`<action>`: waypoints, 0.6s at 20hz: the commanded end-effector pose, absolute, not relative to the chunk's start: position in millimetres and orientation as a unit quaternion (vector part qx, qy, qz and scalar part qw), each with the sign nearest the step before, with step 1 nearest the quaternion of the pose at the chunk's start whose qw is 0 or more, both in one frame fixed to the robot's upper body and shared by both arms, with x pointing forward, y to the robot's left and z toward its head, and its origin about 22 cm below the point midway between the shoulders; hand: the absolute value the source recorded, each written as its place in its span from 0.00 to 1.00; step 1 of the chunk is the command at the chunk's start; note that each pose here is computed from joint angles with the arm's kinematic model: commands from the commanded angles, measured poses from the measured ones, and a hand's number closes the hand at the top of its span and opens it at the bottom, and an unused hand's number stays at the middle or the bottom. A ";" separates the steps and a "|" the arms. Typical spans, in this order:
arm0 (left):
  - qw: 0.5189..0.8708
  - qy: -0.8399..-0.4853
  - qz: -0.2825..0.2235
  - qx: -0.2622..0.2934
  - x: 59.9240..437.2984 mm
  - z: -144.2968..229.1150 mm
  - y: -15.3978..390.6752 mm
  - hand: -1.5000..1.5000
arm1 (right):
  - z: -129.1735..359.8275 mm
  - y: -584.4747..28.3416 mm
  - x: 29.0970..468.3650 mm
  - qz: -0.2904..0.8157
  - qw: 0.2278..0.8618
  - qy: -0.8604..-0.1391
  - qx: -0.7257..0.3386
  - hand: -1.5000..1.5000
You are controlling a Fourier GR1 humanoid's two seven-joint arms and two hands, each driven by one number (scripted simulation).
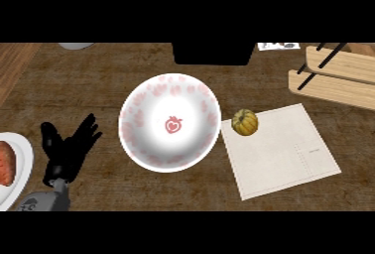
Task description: Pick the croissant from the placemat and place it in the tiered shelf
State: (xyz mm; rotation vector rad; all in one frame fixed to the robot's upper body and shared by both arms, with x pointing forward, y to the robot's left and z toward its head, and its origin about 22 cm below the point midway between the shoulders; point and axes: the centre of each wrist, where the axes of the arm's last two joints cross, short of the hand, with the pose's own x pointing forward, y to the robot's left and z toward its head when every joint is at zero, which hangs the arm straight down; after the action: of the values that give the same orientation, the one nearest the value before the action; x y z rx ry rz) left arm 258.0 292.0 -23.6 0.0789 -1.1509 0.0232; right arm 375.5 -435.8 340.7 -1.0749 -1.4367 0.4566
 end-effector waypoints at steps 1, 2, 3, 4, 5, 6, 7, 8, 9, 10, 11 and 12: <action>0.845 -0.534 0.008 0.033 259.9 -12.4 275.2 0.50 | 305.6 -446.9 388.3 0.203 0.599 -0.607 -0.481 1.00; 0.845 -0.533 0.013 0.040 254.1 -37.8 289.5 0.50 | 306.0 -440.9 392.6 0.197 0.591 -0.618 -0.480 1.00; 0.843 -0.536 0.007 0.039 251.2 -31.7 267.1 0.50 | 320.7 -453.2 386.5 0.202 0.598 -0.611 -0.477 1.00; 0.847 -0.530 0.014 0.036 255.1 -34.9 286.1 0.50 | 308.1 -455.1 388.7 0.199 0.592 -0.619 -0.476 1.00; 0.846 -0.533 0.005 0.034 250.9 -30.0 290.7 0.50 | 311.7 -438.7 399.5 0.193 0.590 -0.625 -0.473 1.00; 0.844 -0.534 0.010 0.037 269.0 -20.2 287.9 0.50 | 323.0 -433.7 399.7 0.200 0.584 -0.626 -0.476 1.00; 0.844 -0.536 -0.004 0.031 258.5 -20.2 297.6 0.50 | 316.9 -447.9 396.3 0.193 0.586 -0.626 -0.476 1.00; 0.843 -0.538 0.004 0.030 249.7 -20.8 273.3 0.50 | 291.1 -447.9 399.7 0.202 0.579 -0.631 -0.476 1.00; 0.842 -0.538 0.016 0.038 253.1 -34.4 294.7 0.50 | 318.1 -444.3 397.9 0.204 0.578 -0.638 -0.466 1.00; 0.846 -0.532 -0.004 0.040 265.5 -14.3 286.1 0.50 | 295.3 -458.4 395.8 0.196 0.581 -0.636 -0.467 1.00; 0.846 -0.532 0.005 0.039 253.3 -31.7 303.6 0.50 | 319.6 -448.9 397.3 0.202 0.577 -0.640 -0.466 1.00; 0.844 -0.536 0.003 0.028 257.4 -16.4 287.3 0.50 | 317.5 -446.3 400.8 0.198 0.577 -0.645 -0.460 1.00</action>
State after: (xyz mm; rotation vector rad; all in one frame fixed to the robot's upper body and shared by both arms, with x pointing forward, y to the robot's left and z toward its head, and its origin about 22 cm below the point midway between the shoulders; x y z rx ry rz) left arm 259.0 289.3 -20.4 0.0705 -1.1482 0.0082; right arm 396.9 -447.8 313.4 -1.0928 -1.4816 0.4639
